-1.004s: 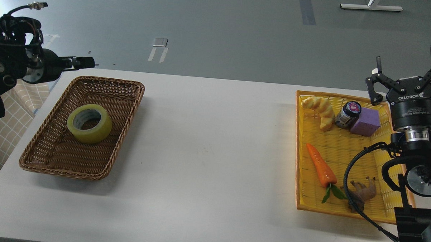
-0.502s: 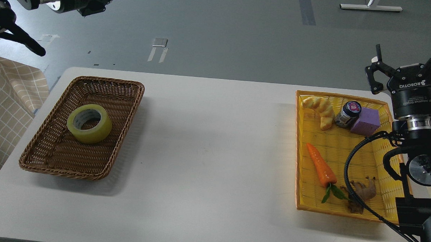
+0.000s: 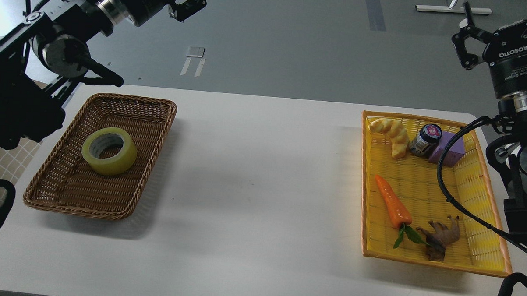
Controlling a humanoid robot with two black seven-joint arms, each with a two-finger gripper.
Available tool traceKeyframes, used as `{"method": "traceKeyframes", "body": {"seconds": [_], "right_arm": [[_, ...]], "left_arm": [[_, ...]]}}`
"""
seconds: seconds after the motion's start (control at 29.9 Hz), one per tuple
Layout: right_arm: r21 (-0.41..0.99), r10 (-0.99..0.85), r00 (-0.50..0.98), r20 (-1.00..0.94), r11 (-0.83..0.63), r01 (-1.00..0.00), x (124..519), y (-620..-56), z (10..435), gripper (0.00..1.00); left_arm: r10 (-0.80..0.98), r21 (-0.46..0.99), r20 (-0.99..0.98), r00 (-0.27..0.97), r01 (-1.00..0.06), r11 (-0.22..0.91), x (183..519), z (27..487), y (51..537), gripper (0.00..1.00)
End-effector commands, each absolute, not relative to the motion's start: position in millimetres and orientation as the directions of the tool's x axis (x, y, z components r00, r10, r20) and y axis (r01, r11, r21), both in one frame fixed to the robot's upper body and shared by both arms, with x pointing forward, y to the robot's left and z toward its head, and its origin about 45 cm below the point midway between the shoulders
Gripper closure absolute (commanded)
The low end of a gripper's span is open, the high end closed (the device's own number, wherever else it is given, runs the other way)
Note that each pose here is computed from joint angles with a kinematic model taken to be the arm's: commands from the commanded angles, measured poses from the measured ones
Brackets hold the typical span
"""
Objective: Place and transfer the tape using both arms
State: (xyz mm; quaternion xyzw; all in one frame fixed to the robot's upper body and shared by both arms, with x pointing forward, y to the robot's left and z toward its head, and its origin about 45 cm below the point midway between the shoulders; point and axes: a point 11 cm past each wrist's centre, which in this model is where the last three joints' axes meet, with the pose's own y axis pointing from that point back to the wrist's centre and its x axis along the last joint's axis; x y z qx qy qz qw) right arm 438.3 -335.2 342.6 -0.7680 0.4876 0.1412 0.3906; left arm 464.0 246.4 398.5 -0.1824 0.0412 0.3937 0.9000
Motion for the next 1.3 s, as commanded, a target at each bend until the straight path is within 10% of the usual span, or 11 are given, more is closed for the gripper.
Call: {"method": "traceKeyframes", "body": {"seconds": [0.0,1.27], "right_arm": [[-0.444,-0.649,0.471,-0.598,-0.221,-0.868,447.4,-336.7,343.0,0.0],[-0.348,-0.651,0.497,-0.574,-0.356,-0.867,459.7,-291.9,322.0,0.0]], "left_arm": [[0.668,-0.349,-0.341,0.662,-0.749,0.564,458.7,370.3,249.0,0.02],[0.588,-0.363,-0.516,0.622,-0.781,0.508,441.5,317.4,231.3,0.02]]}}
